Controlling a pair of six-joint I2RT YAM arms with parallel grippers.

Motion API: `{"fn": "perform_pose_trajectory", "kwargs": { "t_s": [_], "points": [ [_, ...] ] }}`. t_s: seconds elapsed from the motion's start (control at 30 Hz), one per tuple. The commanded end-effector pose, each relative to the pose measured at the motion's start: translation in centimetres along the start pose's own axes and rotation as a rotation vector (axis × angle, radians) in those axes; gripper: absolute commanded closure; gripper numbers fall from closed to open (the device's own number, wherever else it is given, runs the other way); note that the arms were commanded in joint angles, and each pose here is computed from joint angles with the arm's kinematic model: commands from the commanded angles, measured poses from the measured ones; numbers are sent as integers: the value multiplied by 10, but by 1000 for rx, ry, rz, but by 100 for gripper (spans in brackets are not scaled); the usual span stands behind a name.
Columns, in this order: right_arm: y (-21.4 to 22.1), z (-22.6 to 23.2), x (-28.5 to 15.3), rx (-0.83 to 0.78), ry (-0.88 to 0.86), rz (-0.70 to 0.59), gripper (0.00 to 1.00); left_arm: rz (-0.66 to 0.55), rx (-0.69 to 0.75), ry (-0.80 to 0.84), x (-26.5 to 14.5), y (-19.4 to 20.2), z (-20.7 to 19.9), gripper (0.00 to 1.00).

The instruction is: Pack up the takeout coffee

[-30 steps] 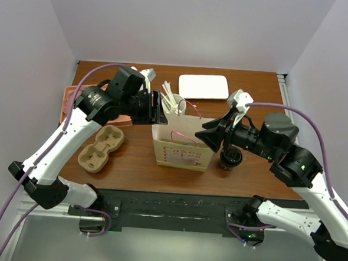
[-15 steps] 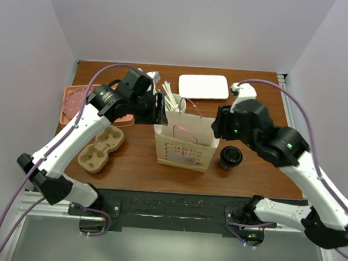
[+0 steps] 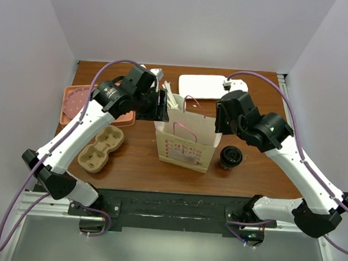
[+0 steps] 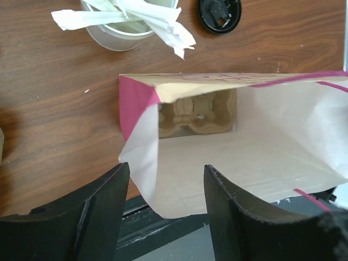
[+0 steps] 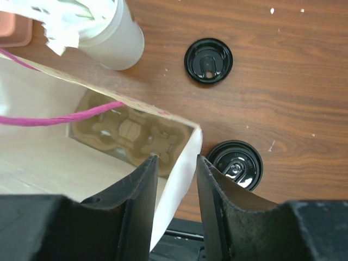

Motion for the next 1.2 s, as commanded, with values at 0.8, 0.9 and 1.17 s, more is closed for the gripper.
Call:
{"fn": "perform_pose_trajectory", "kwargs": {
  "t_s": [0.8,0.9,1.17],
  "points": [
    [-7,3,6,-71,-157,-103,100,-88,5,20,-31,-29,14,38],
    [-6,0,-1,-112,-214,-234,100,-138,-18,16,-45,-39,18,39],
    [16,-5,-10,-182,-338,-405,100,-247,-44,132,-75,-55,13,39]
  ]
}}
Point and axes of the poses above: each gripper's point midway between its finger pads, its own x axis out along the fingers, its own z axis along the line the jaws close on, y = z × x, the point moved 9 cm from there along -x, back along the fingers, and after that the axes turned 7 degrees about -x, right-handed, at the moved point
